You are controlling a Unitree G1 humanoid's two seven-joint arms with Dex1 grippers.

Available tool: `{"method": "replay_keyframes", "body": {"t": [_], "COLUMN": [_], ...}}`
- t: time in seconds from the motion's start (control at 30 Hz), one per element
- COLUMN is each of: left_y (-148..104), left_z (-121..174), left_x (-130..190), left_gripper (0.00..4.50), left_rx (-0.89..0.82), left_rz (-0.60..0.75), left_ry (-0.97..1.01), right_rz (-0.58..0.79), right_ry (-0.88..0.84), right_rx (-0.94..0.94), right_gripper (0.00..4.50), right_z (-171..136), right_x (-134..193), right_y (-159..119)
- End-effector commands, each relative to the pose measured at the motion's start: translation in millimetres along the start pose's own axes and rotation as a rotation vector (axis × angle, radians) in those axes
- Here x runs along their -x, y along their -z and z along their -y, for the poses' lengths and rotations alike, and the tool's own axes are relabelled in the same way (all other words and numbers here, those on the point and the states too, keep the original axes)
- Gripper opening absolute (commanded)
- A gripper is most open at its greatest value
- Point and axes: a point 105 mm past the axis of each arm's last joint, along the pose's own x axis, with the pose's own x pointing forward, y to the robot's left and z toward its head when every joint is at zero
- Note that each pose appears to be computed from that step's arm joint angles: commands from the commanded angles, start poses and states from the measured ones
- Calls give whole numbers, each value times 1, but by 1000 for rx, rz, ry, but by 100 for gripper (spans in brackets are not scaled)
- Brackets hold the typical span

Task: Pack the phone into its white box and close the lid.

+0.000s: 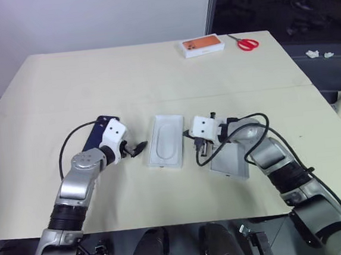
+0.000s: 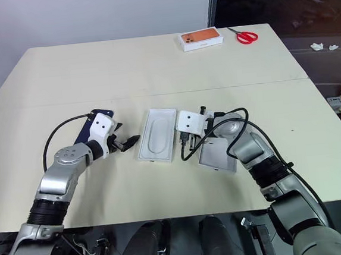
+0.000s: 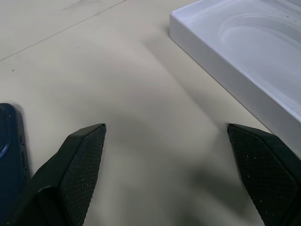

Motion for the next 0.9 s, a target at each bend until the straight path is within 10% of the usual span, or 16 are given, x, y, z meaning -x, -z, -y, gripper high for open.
{"method": "replay_keyframes", "body": {"t": [0.03,0.27,0.9], "left_y": [8,16,-7], "left_z": [25,54,85], "left_x": [-5,-11,13], "left_gripper": [353,3,3], "left_rx": [27,24,39], "left_rz": [-39,-106,-28], "left_ry": [113,210,358], "right_rz": [44,50,-3], "right_ry": [16,-25,-178], "right_rx": [33,58,65], "right_gripper": [0,0,0], "right_z": [4,-7,-23], "right_x": [-3,-10,32], "right_y": [-15,-19,-9]}}
